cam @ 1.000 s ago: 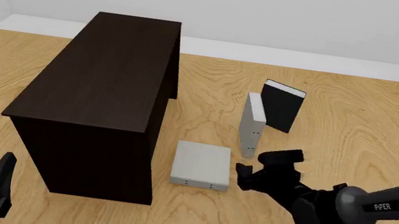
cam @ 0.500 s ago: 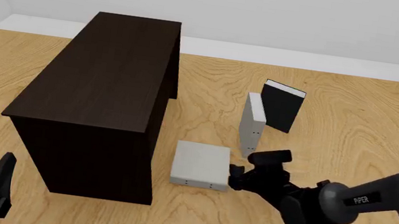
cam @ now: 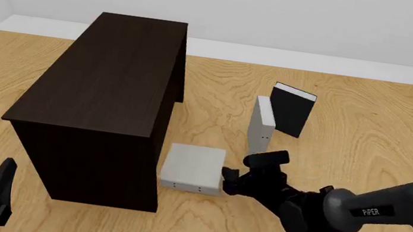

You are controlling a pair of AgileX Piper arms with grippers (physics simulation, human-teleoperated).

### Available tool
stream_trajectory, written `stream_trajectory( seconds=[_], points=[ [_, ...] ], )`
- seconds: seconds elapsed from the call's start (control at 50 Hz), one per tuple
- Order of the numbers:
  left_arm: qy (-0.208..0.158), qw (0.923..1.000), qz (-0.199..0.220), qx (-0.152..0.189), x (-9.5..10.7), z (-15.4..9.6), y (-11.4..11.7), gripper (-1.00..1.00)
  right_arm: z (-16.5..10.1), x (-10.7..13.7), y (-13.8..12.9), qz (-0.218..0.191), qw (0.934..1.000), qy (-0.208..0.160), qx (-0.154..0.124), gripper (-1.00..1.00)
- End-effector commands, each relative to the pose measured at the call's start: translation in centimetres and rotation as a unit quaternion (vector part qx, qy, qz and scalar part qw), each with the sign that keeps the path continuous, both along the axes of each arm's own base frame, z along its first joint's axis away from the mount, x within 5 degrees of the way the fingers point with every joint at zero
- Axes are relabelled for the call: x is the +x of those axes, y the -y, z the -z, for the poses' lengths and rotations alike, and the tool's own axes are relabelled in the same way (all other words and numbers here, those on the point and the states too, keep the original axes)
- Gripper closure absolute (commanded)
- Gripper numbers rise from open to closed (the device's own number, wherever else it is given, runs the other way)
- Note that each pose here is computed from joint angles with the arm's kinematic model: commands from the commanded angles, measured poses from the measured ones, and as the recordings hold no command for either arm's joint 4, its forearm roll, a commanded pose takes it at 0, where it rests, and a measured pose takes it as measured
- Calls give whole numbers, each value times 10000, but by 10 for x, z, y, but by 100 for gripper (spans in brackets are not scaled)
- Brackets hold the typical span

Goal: Pick up the book on the right and place it under the cabinet shelf.

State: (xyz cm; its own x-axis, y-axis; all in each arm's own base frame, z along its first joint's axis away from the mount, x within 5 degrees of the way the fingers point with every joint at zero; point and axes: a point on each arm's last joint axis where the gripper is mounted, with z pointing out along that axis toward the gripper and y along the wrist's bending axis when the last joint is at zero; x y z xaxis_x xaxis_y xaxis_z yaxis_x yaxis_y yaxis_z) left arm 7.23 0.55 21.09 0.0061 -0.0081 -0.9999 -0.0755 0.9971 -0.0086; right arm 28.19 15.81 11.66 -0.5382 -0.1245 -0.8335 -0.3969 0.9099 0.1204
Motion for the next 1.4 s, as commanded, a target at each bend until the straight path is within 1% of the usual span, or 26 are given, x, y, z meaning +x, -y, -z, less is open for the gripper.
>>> stream_trajectory(
  seconds=[0.02,0.16,0.28,0.62,0.9,1.2,1.3,1.4],
  points=[
    [0,10000,1,0,0,0,0,-100,-10,-5,-20,-383,9991,100,126,-100],
    [0,10000,0,0,0,0,0,-100,-15,-6,-30,-488,9985,147,193,-100],
    [1,10000,0,-1,0,0,0,-100,-14,-7,-46,-656,9974,127,251,-100],
    [-1,10000,0,2,0,0,0,-100,-14,-7,-79,-987,9945,122,331,-100],
    [1,10000,-1,1,-1,0,0,-100,-14,-9,-102,-1205,9918,126,406,-100],
    [-2,10000,-2,0,-1,0,0,-100,-9,-13,-122,-1393,9892,91,447,-100],
    [-3,10000,-2,0,-1,0,0,-100,-13,-14,-127,-1452,9882,113,475,-100],
    [-3,10000,-2,0,-1,0,0,-100,-6,-17,-134,-1526,9871,74,477,-100]
  ],
)
